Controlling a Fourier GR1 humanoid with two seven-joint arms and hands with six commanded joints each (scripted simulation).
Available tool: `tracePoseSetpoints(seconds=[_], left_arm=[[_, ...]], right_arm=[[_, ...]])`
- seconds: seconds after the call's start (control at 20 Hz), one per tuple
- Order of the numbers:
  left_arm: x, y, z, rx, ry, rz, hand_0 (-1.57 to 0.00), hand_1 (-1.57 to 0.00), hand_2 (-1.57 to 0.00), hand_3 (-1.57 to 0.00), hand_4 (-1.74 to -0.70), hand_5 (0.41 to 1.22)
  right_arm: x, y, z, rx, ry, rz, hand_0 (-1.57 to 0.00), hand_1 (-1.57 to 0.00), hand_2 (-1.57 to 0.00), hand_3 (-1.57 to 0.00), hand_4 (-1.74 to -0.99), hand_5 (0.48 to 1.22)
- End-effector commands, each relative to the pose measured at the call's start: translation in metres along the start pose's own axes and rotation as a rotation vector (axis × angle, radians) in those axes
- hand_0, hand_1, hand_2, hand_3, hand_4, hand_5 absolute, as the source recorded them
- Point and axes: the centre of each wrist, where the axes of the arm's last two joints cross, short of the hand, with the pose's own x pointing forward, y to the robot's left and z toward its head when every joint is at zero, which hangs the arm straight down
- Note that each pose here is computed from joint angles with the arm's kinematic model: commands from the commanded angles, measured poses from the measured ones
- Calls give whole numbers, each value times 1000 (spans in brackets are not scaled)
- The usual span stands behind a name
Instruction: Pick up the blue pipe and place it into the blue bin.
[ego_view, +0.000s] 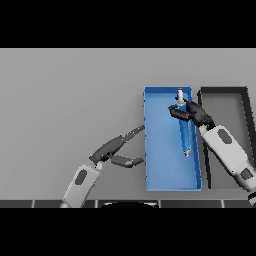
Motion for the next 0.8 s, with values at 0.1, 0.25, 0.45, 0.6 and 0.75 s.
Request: tracePoseSetpoints(seconds=[0.1, 0.25, 0.45, 0.6, 0.75], left_arm=[[-2, 2, 1, 6, 6, 1, 1, 1, 1, 1, -927, 496], [-3, 3, 2, 3, -2, 5, 1, 1, 1, 1, -929, 496], [-1, -2, -2, 1, 2, 5, 1, 1, 1, 1, -932, 497], [-1, 6, 0, 9, 14, -1, 1, 1, 1, 1, -930, 496], [-3, 4, -3, 3, 6, -2, 1, 1, 1, 1, -930, 495]], right_arm=[[-3, 1, 0, 23, 22, 78, -145, -137, -132, -38, -1205, 837], [-5, 1, 1, 26, 44, 129, -74, -70, -67, -19, -1161, 771], [-5, -1, 1, 44, 48, 170, -30, -28, -27, -7, -1099, 725], [-5, 1, 2, 66, 32, 214, -19, -17, -17, -4, -1084, 713], [-4, 1, 3, 81, 26, 214, -19, -17, -17, -4, -1084, 714]])
